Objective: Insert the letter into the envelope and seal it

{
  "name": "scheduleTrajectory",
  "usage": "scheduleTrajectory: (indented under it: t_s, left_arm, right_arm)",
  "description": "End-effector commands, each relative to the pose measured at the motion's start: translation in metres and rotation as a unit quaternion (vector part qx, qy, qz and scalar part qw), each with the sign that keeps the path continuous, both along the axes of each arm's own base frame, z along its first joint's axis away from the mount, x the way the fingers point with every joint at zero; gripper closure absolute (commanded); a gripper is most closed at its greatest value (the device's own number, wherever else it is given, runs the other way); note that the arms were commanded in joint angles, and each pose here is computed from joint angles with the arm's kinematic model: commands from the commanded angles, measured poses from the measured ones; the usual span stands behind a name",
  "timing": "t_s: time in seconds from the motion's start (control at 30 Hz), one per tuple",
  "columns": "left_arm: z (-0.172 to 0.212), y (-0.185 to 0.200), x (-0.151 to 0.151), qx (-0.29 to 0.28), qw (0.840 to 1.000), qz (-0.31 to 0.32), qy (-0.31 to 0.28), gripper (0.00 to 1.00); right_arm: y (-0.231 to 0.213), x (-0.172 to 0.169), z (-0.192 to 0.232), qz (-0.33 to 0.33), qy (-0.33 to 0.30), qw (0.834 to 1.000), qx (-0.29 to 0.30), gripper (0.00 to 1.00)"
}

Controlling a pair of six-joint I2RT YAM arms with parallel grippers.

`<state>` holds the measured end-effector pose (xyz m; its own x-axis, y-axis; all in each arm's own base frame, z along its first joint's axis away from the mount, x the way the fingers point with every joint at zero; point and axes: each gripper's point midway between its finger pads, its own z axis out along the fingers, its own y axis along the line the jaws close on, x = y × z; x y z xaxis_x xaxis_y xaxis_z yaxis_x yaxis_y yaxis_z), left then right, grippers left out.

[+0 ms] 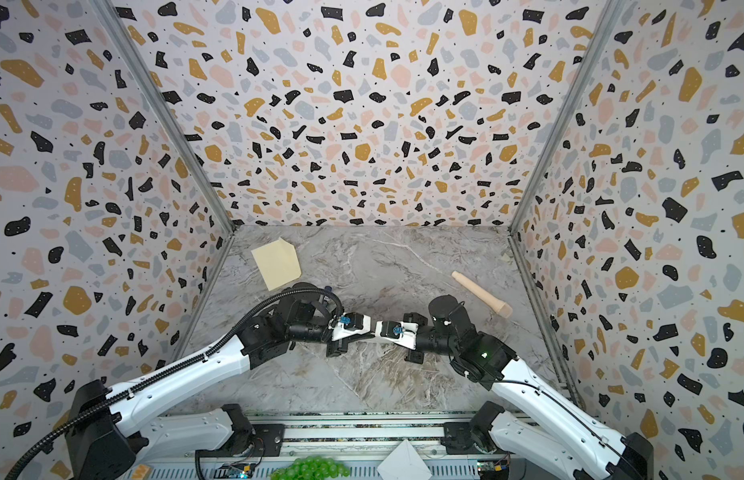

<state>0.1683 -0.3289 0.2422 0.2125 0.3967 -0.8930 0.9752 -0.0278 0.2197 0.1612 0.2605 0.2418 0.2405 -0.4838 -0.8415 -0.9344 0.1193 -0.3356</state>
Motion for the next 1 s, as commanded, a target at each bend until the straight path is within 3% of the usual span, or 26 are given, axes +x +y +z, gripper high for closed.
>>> scheduleTrajectory:
  t_s: [0.0, 0.1, 0.27, 0.5, 0.63, 0.77, 0.9, 0.97]
  left_arm:
    - [0.018, -0.006, 0.001, -0.025, 0.999, -0.010, -0.024, 1.00]
    - [0.018, -0.006, 0.002, -0.024, 0.999, -0.006, -0.026, 1.00]
    - [0.020, -0.002, 0.002, -0.023, 0.999, 0.002, -0.037, 1.00]
    - [0.026, 0.005, 0.001, -0.031, 0.998, 0.009, -0.057, 1.00]
    - [0.028, 0.005, -0.001, -0.036, 0.998, 0.007, -0.060, 1.00]
    - [0.029, 0.006, -0.001, -0.037, 0.997, 0.007, -0.061, 1.00]
    - [0.030, 0.008, -0.001, -0.035, 0.997, 0.012, -0.065, 1.00]
    - [0.031, 0.009, -0.001, -0.035, 0.997, 0.014, -0.069, 1.00]
  right_arm:
    - [0.003, 0.000, 0.012, 0.006, -0.016, 1.000, 0.012, 1.00]
    - [0.002, 0.002, 0.011, -0.003, -0.013, 1.000, 0.012, 1.00]
    - [-0.003, 0.006, 0.009, -0.026, -0.005, 1.000, 0.008, 0.89]
    - [-0.007, 0.006, 0.001, -0.035, 0.007, 0.999, -0.001, 0.92]
    - [-0.006, 0.005, 0.000, -0.033, 0.011, 0.999, -0.002, 1.00]
    - [-0.006, 0.007, -0.001, -0.037, 0.015, 0.999, -0.008, 1.00]
    - [-0.013, 0.012, -0.005, -0.061, 0.015, 0.998, -0.020, 0.87]
    - [-0.016, 0.014, -0.008, -0.069, 0.014, 0.997, -0.027, 0.87]
